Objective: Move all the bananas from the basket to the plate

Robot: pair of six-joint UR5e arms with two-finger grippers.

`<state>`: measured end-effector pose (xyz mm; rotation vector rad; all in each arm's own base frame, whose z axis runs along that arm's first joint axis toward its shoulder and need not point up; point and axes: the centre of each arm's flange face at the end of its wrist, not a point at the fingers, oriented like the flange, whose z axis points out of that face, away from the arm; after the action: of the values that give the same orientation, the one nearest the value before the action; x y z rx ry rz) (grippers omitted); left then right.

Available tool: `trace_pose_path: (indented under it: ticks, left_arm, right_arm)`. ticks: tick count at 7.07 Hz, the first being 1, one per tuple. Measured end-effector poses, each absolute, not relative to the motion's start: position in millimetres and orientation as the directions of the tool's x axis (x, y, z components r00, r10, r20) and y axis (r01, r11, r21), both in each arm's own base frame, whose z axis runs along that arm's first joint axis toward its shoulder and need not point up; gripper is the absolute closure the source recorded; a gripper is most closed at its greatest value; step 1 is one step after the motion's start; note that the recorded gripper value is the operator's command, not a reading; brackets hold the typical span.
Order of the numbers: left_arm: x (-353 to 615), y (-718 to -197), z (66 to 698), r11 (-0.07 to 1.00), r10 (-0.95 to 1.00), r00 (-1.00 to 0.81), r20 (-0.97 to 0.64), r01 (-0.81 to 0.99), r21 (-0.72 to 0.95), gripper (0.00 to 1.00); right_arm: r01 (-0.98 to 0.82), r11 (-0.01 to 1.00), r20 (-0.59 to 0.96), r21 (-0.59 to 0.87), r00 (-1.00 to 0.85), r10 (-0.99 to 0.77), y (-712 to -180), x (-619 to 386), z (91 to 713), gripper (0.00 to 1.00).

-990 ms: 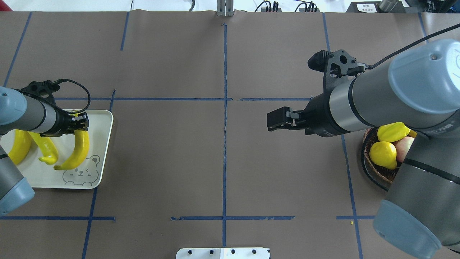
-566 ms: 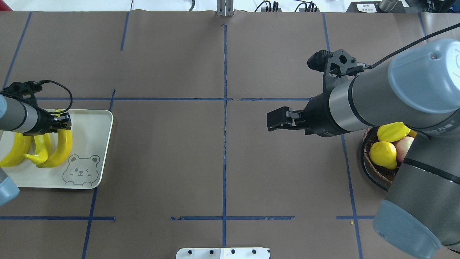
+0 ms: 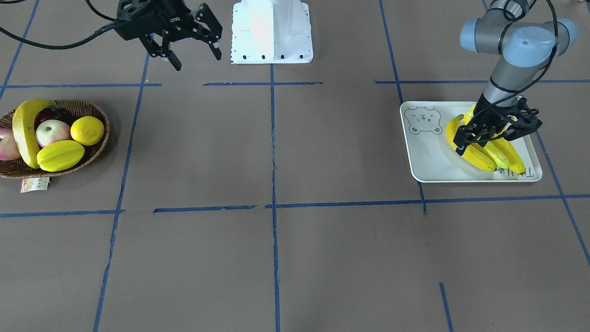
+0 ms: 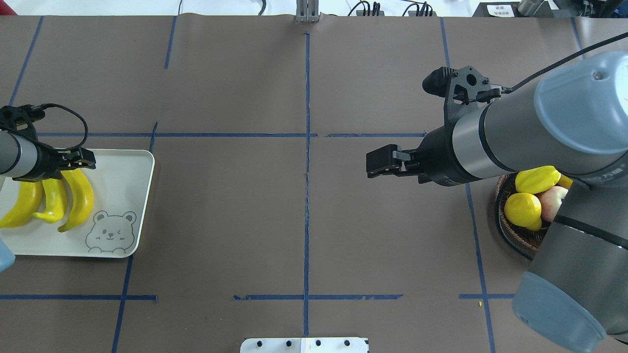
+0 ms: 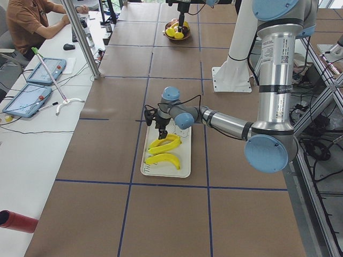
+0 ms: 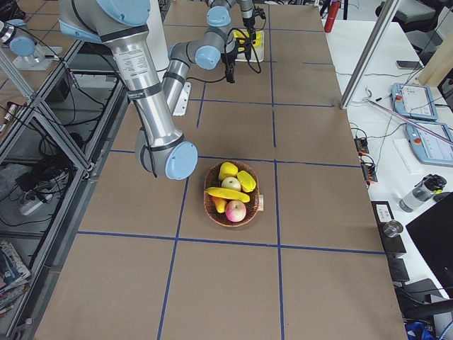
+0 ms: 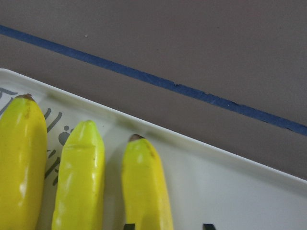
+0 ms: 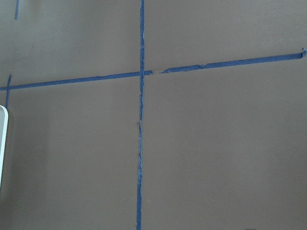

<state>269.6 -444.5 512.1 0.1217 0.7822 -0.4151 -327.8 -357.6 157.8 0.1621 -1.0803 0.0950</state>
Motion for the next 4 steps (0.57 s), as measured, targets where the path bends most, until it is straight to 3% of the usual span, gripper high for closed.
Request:
trace_pose_path:
  ticks: [4]
  left_arm:
    - [247,-445,422,0.933,-0.292,0.51,-0.809,0.339,-0.123,0.0]
  right_arm:
    - [-0.116,0.982,0.806,0.148,0.59,-0.052,-350,-283,237,0.0]
